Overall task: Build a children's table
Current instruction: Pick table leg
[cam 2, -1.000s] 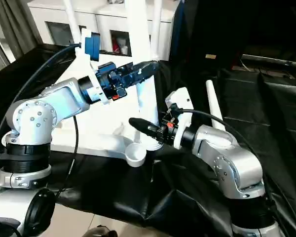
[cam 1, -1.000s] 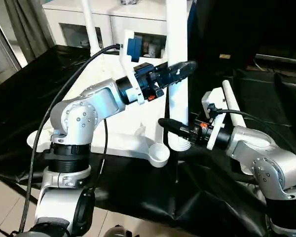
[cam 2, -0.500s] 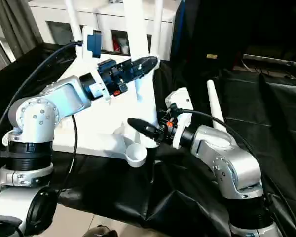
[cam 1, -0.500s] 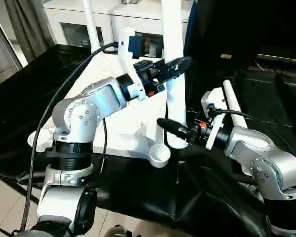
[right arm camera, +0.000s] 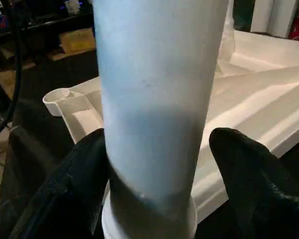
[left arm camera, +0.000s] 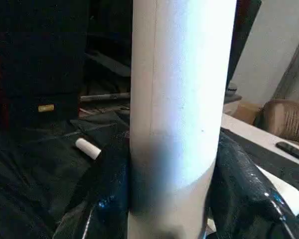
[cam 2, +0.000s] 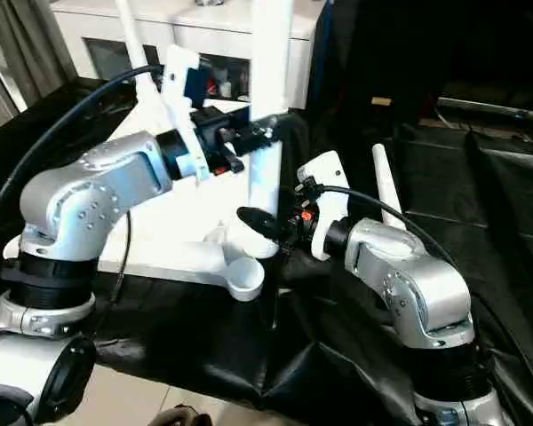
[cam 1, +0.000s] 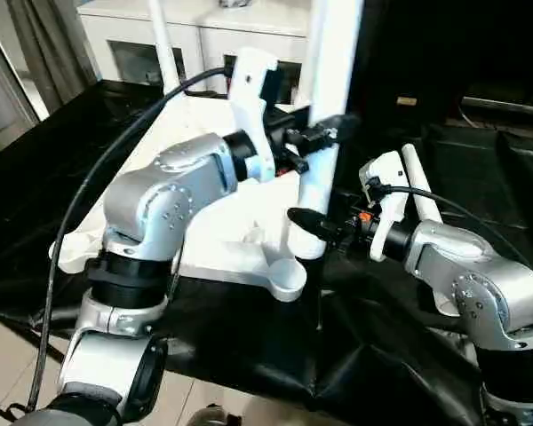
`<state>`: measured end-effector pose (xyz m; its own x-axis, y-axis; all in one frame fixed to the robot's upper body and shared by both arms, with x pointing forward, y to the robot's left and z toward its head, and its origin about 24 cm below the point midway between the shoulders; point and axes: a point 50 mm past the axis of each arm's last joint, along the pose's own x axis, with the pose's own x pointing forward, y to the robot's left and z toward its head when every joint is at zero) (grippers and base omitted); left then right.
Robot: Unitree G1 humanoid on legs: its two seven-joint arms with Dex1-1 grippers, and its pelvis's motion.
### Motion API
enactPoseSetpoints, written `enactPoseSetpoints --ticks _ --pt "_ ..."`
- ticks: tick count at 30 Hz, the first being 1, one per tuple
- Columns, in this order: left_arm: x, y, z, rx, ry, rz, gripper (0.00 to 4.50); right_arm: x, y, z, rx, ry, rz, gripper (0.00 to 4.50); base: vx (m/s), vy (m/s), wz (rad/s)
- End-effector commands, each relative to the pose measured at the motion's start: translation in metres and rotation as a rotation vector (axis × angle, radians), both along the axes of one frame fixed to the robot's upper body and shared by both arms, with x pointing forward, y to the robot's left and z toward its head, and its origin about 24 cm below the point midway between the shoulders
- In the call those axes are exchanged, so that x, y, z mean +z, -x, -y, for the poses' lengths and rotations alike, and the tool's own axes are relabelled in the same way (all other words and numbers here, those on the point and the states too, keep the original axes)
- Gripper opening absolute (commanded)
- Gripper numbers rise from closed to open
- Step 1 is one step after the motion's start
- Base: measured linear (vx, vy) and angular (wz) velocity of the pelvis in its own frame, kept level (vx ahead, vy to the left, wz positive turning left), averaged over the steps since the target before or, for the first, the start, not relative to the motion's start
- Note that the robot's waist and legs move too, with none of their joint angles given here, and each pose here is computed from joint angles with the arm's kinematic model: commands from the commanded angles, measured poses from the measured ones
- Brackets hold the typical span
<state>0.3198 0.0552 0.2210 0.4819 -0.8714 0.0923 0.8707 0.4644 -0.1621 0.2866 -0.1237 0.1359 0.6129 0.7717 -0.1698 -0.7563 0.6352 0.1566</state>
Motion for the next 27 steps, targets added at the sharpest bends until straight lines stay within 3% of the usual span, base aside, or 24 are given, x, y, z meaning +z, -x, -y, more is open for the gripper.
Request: enactPoseSetpoints --ticks 1,27 --pt "0.0049 0.0048 0.0003 -0.024 0.000 0.037 1.82 0.0037 -0.0007 -0.0015 0.015 0.003 -0.004 3.40 0.000 0.000 0.00" --pt "0.0014 0.0105 -0.0013 -0.067 -0.026 0.034 1.82 -0.0013 0.0020 -0.0057 0.064 0.019 -0.047 3.40 0.000 0.000 0.00"
